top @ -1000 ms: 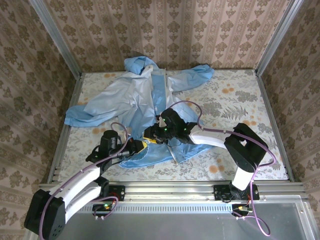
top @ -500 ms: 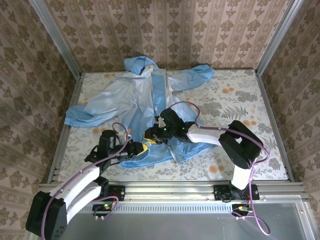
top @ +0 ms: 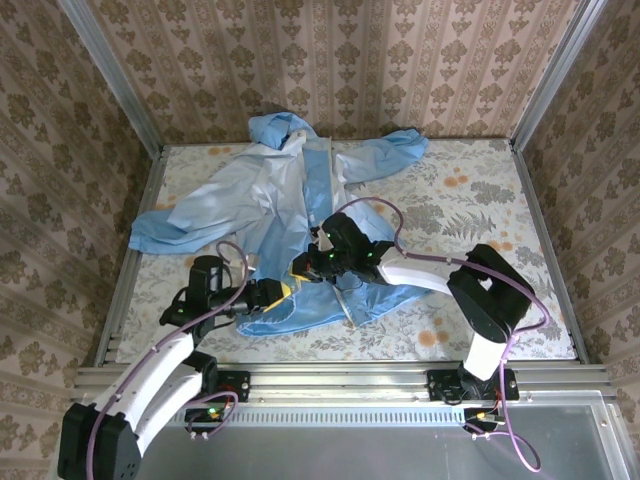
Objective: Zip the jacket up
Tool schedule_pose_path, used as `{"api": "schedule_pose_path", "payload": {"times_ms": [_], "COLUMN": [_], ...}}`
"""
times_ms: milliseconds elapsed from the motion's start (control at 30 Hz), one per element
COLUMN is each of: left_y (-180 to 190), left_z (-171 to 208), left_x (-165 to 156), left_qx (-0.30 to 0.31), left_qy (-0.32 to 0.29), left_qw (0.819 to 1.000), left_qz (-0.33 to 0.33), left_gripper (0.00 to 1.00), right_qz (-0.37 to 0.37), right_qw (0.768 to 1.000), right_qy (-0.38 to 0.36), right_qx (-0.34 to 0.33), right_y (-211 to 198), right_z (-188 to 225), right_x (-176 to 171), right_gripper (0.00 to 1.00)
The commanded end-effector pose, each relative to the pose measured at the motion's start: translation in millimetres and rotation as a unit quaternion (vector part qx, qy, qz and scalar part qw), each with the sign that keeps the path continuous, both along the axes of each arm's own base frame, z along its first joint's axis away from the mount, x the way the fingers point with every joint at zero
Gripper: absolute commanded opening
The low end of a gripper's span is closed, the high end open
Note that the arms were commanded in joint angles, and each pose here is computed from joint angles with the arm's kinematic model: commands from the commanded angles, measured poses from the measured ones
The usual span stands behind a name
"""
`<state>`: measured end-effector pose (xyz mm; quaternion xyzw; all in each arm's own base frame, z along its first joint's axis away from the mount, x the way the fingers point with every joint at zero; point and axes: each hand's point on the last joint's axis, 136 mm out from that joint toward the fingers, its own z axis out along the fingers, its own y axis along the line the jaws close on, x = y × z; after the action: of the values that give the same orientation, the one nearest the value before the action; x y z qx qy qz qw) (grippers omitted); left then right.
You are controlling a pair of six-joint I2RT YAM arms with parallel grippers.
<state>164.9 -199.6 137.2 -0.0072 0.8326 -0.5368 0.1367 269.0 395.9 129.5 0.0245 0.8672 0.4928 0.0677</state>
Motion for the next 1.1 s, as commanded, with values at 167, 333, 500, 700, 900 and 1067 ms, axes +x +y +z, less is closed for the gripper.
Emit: {"api": "schedule_pose_path", "payload": {"times_ms": [167,333,500,700,900,1067], "left_y": [9,6,4,0,-10,-16], "left_z": [13,18,17,11,4,3], "left_x": [3,11,14,14,9,8], "left_qx": [0.006,-0.025,-0.047,-0.060,-0.060,-0.064], "left_qy": [-0.018,-0.027,-0.021,-0.011,-0.001,0.002], "left_qw": [1.000,0.999,0.998,0.997,0.998,0.998], "left_qz": [0.021,0.037,0.045,0.048,0.025,0.016], "left_gripper": [0.64,0.65,0.58,0.54,0.58,0.44], "right_qz": [-0.018,-0.020,-0.023,-0.025,-0.026,-0.029], "right_qw": [0.999,0.999,0.999,0.999,0.999,0.999], "right_qy": [-0.032,-0.033,-0.033,-0.033,-0.032,-0.029], "right_qx": [-0.021,-0.022,-0.018,-0.015,-0.013,-0.014], "right_y": [-6,-4,-3,0,1,0], "right_z": [5,4,6,7,7,5], "right_x": [-4,-6,-6,-7,-8,-9], "right_gripper": [0.00,0.00,0.00,0.00,0.00,0.00]}}
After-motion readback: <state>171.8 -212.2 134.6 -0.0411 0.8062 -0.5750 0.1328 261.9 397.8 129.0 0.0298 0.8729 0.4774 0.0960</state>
